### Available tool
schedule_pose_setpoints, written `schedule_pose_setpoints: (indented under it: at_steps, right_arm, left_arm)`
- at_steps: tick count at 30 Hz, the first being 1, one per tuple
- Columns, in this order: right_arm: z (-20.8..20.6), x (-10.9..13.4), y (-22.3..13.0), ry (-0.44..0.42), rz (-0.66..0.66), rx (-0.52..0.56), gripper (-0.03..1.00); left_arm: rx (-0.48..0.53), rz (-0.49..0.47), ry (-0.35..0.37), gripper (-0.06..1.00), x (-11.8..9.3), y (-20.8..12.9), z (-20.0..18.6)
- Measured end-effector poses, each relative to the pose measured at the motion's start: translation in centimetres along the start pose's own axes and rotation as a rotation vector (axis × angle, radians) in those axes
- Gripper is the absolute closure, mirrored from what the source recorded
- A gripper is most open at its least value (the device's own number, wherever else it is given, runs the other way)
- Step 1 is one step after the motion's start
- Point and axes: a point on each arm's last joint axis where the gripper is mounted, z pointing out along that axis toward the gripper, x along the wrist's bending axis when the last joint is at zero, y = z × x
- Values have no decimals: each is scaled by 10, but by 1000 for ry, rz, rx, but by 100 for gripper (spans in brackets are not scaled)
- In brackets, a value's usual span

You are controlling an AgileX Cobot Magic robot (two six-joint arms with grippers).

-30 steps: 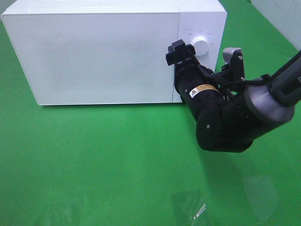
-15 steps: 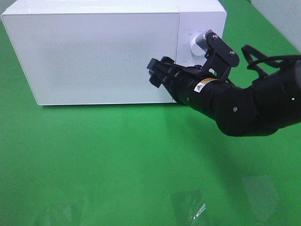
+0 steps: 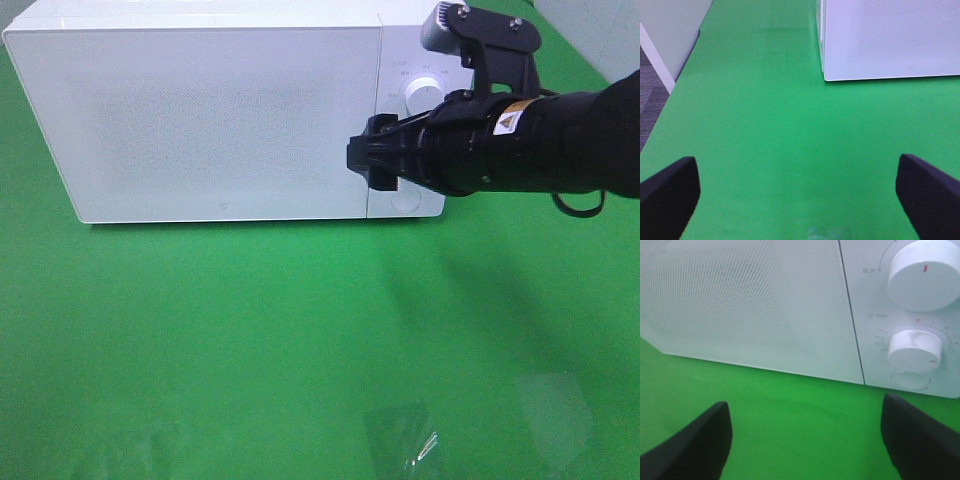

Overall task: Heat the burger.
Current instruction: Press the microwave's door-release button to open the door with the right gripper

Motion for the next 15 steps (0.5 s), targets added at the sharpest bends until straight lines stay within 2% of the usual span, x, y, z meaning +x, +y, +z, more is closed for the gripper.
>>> schedule_pose_setpoints:
  at_steps: [3, 9, 15]
  right_arm:
    - [-5, -3, 2, -3, -20, 17, 18]
    - [-51, -19, 18, -44, -94, 96, 19]
    - [-89, -19, 22, -63, -158, 151, 19]
  left_arm:
    - [0, 0, 0, -4, 0, 0, 0]
    - [0, 0, 0, -4, 0, 0, 0]
    - [0, 0, 0, -4, 0, 0, 0]
